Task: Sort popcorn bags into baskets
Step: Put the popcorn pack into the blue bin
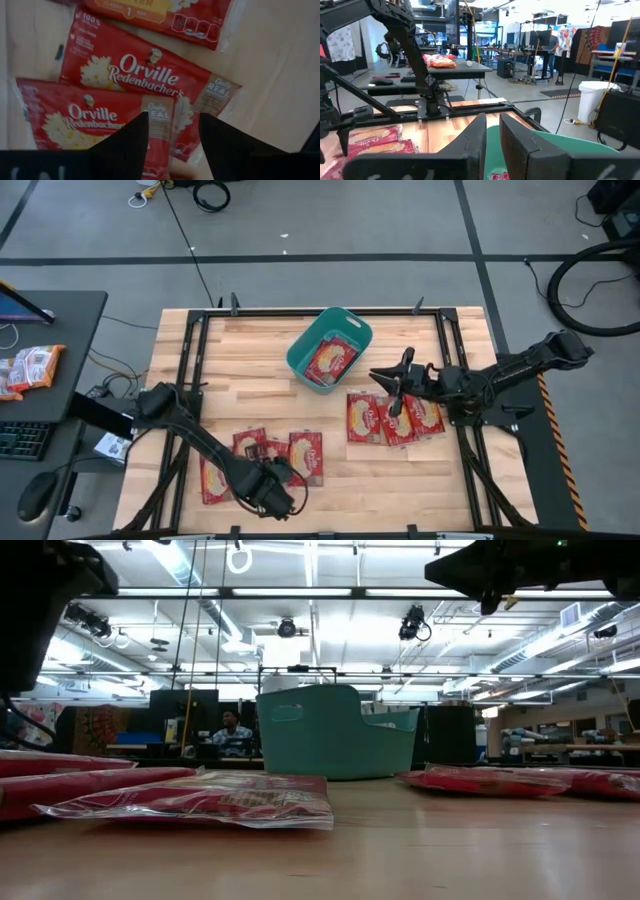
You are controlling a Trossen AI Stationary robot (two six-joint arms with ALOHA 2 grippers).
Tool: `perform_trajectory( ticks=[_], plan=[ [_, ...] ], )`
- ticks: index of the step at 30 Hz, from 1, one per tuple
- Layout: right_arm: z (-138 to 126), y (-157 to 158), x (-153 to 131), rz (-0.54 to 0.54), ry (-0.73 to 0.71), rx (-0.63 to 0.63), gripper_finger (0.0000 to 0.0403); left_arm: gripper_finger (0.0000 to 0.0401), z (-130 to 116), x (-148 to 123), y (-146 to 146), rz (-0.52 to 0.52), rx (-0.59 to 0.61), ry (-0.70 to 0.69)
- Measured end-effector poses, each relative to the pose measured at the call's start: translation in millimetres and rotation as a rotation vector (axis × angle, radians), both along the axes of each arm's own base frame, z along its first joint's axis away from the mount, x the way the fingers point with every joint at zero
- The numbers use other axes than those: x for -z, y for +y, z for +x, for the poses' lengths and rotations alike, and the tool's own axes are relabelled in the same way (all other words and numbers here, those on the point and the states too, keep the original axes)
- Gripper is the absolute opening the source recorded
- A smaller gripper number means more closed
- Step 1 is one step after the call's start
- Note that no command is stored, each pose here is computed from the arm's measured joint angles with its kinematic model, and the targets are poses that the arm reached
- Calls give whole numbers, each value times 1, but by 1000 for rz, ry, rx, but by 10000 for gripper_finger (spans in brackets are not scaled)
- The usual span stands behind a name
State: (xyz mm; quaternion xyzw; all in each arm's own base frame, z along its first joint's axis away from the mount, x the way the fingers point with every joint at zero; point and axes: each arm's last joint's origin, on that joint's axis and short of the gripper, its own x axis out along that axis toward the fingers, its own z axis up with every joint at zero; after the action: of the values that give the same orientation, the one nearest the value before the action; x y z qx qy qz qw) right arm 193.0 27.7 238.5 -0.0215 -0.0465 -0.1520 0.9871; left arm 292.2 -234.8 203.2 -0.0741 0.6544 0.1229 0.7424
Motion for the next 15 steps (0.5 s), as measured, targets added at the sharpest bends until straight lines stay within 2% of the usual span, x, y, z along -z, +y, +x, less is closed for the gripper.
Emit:
perform_trajectory(
  ticks=[7,15],
  plan=[
    [2,-6,-1,-20,-4,-60,59,224,-6,10,-12,4,-100,-1],
    [3,-10,1,-35,16,-85,59,217,-8,32,-18,77,-125,48]
  ],
)
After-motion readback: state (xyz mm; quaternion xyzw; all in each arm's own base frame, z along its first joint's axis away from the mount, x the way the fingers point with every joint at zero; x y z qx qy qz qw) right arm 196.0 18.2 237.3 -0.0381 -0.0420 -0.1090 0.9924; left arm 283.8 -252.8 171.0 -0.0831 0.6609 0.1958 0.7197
